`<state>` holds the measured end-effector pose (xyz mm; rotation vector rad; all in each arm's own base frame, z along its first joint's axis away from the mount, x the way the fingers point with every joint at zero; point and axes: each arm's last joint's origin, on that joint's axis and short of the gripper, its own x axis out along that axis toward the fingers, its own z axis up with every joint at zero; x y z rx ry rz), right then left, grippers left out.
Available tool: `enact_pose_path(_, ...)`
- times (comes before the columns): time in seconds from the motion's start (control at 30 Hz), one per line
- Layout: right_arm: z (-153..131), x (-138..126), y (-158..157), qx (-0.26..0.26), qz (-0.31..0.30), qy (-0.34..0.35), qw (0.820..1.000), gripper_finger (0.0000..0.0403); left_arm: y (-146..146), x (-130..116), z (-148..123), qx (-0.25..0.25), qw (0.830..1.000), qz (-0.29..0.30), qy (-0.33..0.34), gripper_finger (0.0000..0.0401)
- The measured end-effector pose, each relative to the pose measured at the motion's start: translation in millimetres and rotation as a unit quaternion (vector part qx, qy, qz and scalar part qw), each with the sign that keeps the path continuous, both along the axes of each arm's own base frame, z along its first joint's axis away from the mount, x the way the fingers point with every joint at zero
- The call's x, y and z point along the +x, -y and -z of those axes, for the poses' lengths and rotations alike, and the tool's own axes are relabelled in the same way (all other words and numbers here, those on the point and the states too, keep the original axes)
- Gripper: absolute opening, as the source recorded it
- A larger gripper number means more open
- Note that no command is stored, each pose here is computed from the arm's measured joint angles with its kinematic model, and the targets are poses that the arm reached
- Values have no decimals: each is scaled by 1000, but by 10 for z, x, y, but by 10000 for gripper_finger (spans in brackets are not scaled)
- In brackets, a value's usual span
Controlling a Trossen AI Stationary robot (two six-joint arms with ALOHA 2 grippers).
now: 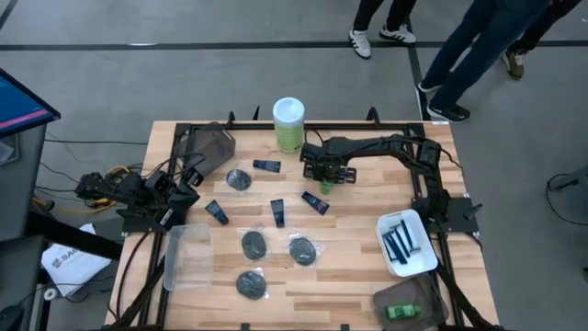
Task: Pick & Place Travel size toiletries
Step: Put the green shampoo into the bottom black bin
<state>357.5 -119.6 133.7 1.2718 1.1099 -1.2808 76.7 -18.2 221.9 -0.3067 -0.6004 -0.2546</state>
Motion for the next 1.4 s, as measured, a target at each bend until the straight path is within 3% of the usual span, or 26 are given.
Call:
enact_pose_path(0.2, 5, 15, -45, -4, -21, -2, 1000, 142, 0, 0, 0, 0, 1000, 0, 0, 3)
enact_pose_path(0.47, -100, 99, -126, 7, -91, -13, 996, 155, 0, 0, 0, 0, 1000, 0, 0, 3)
enact_pose_path(0.77, -505, 316, -367, -6, -189, 1, 982, 141, 0, 0, 0, 0, 1000, 0, 0, 3)
enact_pose_path(1.1, -899, 382, -1372, 3, -318, -30, 948, 141, 0, 0, 0, 0, 1000, 1, 0, 3)
enact_pose_path(1.4, -916, -1, -2639, 41, -345, -83, 934, 143, 1, 0, 0, 1, 1000, 2, 0, 3)
